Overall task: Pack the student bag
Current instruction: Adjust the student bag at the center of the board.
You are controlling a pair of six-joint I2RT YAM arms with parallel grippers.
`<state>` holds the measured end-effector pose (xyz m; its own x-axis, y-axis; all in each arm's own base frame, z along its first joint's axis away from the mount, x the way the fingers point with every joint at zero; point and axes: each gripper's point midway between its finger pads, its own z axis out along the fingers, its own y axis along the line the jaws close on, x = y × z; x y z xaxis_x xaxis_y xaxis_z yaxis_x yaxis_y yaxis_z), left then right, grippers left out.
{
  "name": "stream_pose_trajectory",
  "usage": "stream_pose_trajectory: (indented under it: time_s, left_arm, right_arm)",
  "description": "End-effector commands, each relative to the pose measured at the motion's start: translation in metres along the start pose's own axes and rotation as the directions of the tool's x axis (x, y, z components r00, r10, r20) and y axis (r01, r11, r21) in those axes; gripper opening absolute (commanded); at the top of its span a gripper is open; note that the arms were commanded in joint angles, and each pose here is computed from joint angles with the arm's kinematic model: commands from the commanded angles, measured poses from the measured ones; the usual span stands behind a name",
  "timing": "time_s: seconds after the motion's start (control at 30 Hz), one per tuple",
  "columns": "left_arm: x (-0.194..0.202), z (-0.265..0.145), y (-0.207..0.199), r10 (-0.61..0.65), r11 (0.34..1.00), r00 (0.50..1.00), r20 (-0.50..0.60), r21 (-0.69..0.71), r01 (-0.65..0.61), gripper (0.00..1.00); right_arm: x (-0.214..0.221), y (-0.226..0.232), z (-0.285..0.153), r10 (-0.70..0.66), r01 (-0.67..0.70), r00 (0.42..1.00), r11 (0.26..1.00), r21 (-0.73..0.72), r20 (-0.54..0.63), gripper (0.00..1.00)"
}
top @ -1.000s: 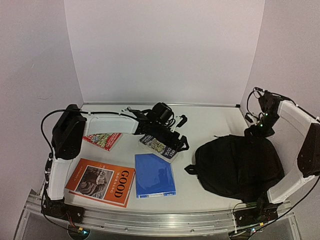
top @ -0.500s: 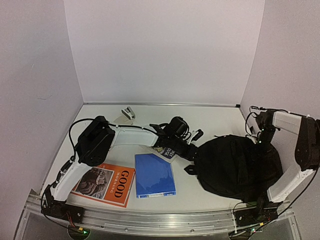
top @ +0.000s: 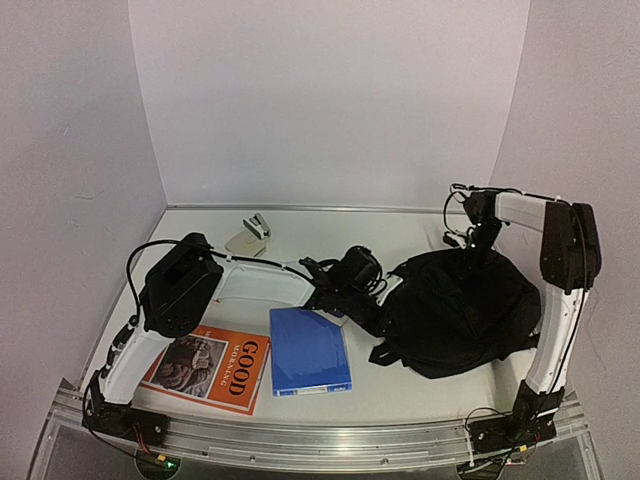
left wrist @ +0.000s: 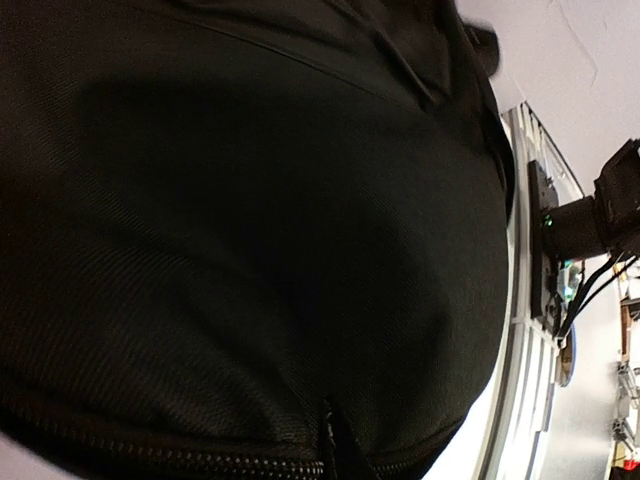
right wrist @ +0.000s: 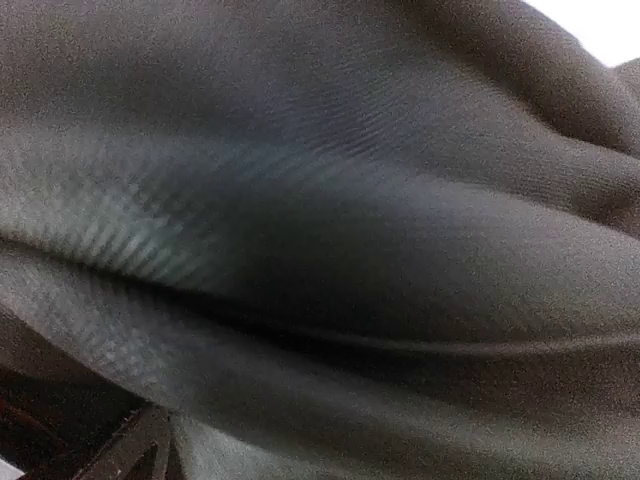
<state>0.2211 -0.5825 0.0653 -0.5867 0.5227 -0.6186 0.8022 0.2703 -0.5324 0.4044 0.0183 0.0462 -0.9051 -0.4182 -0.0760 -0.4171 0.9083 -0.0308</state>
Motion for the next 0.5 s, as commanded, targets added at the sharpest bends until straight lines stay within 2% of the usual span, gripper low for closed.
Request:
stream_pose_trajectory:
  time_s: [0.0,0.1,0.23,0.47]
  left_arm:
    - [0.003,-0.002,-0.038,0.099,0.995,0.994,-0.041,0.025,-0.098,0.11]
    - [0.007,0.002,-0.049,0.142,0.99,0.988,-0.064,0.031,-0.141,0.14]
    - [-0.001,-0.015,-0.053,0.136,0.991,0.99,-0.045,0.021,-0.136,0.21]
    - [-0.037,-0.091,-0.034,0.057,0.998,0.994,0.088,-0.013,-0.056,0.51]
  right_arm:
    - [-0.07,0.043,-0.008,-0.082,0.091,0.986,0.994,-0.055,0.147,0.98]
    - [-0.087,0.056,-0.02,-0.099,0.119,0.975,0.989,-0.091,0.198,0.98]
    - [-0.084,0.056,-0.039,-0.119,0.139,0.966,0.988,-0.071,0.228,0.98]
    - [-0.078,0.076,-0.099,-0.138,0.191,0.924,0.974,-0.118,0.356,0.98]
